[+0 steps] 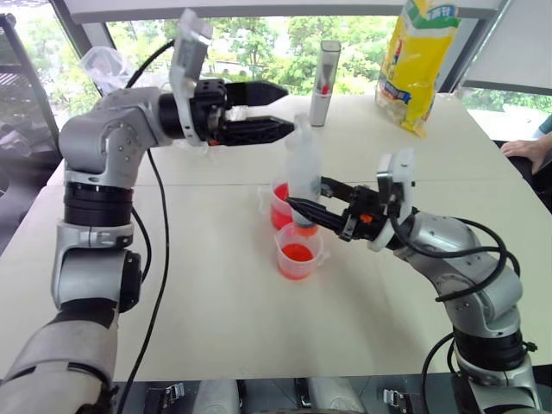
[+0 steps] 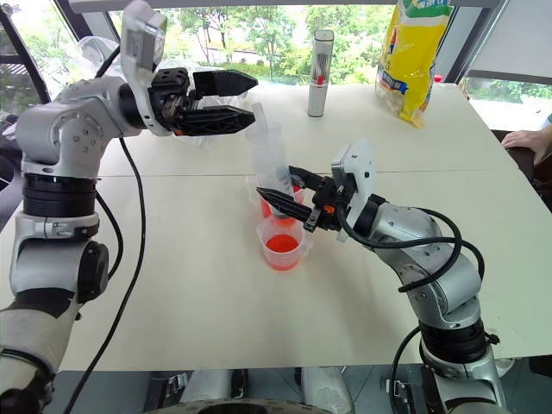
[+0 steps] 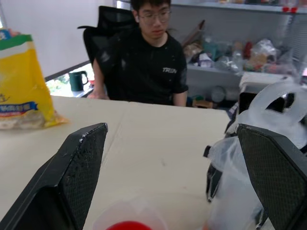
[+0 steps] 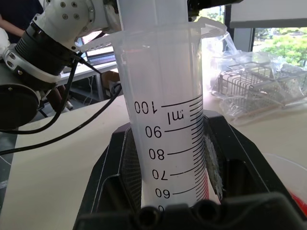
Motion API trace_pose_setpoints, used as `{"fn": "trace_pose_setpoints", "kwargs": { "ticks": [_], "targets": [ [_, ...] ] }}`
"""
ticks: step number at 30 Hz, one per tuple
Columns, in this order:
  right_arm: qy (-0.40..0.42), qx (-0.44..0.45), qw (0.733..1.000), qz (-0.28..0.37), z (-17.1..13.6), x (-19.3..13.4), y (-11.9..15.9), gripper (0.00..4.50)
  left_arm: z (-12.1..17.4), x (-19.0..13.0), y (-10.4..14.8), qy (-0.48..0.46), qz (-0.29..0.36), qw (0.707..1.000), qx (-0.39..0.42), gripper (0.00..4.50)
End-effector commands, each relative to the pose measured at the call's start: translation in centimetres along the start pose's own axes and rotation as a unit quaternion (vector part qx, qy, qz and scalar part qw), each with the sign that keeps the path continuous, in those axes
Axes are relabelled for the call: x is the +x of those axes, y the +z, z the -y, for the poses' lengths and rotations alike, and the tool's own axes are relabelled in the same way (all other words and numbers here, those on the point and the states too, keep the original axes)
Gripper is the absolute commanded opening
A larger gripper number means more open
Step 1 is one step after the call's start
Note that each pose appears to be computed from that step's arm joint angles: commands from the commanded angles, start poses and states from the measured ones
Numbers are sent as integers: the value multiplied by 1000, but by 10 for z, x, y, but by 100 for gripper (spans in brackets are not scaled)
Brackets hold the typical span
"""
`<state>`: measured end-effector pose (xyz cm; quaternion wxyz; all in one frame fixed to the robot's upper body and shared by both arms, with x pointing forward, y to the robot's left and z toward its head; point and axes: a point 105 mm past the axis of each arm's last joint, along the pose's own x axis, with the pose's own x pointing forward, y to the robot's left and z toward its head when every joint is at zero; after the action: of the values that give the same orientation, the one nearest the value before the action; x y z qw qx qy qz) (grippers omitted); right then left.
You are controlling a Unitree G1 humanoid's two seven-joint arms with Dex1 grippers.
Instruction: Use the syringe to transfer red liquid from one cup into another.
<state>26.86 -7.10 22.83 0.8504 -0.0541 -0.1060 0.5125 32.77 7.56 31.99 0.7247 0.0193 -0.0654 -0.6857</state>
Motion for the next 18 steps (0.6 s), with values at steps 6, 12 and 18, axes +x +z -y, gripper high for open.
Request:
{"fn": "trace_pose_setpoints", "kwargs": {
  "ticks": [6, 12, 18],
  "targets": [
    [8, -20, 1000, 14, -1, 0, 6, 141, 13, -6, 15, -30, -7, 999, 25, 440],
    [11, -18, 1000, 14, 0, 2, 4, 141, 15, -10, 16, -32, -9, 999, 24, 440],
    [13, -18, 1000, 13, 0, 3, 3, 141, 18, 0, 11, -39, -9, 999, 30, 440]
  ]
}}
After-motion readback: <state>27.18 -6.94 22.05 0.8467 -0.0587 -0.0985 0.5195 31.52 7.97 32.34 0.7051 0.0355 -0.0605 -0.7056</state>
